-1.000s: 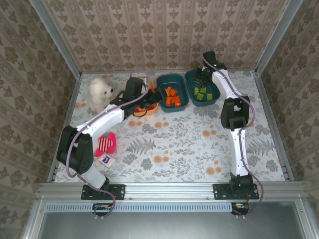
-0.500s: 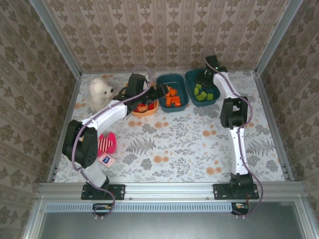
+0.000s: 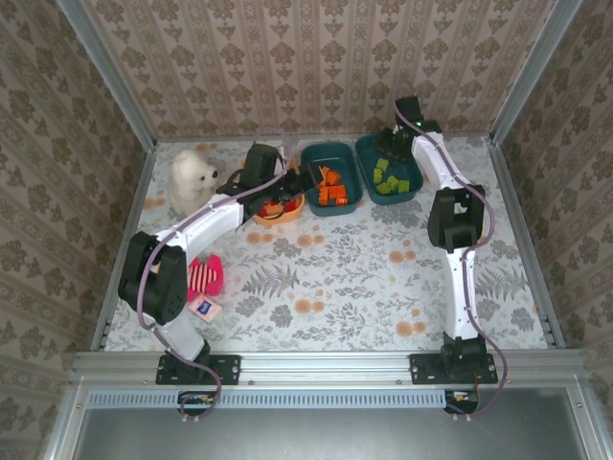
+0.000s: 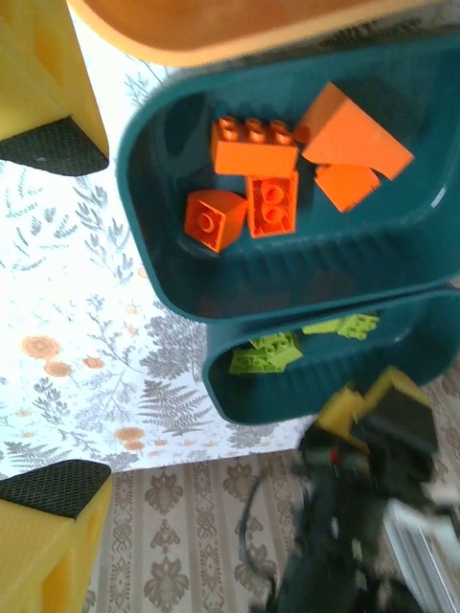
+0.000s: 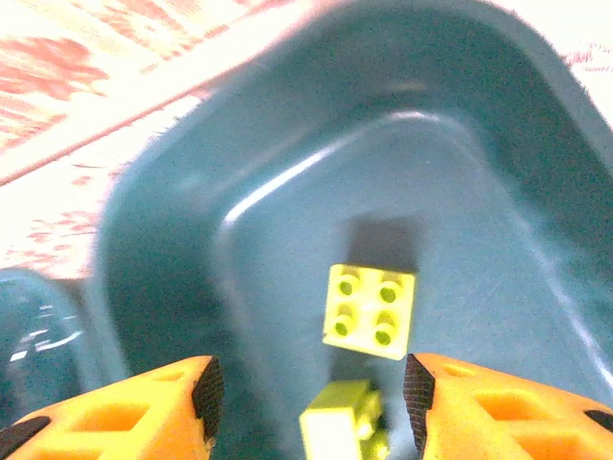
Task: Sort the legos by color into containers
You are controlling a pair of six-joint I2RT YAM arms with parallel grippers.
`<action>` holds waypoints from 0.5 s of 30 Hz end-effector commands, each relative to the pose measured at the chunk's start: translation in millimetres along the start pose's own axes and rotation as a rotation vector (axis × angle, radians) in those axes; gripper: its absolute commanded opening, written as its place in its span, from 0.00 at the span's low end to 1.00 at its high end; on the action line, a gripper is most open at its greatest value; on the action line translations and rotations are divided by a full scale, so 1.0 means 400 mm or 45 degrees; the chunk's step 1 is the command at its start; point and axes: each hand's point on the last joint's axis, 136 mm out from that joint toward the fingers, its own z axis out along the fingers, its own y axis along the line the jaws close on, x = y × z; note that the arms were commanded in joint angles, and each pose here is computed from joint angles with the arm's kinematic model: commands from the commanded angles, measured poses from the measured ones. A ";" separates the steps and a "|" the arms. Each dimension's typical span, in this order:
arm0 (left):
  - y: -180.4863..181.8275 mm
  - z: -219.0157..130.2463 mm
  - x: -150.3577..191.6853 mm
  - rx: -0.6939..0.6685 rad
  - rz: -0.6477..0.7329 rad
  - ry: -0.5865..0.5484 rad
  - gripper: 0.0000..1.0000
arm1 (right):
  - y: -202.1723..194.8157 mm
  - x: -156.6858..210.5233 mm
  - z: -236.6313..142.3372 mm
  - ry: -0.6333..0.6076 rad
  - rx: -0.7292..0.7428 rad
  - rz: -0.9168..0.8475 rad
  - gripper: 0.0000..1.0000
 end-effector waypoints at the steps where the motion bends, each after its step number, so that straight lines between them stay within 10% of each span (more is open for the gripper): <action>1: 0.021 -0.061 0.035 -0.037 -0.002 0.033 0.81 | 0.102 -0.073 -0.205 -0.223 -0.081 -0.025 0.57; 15: 0.179 -0.272 0.270 -0.270 0.022 0.208 0.81 | 0.011 0.382 -0.578 -0.232 -0.088 -0.247 0.74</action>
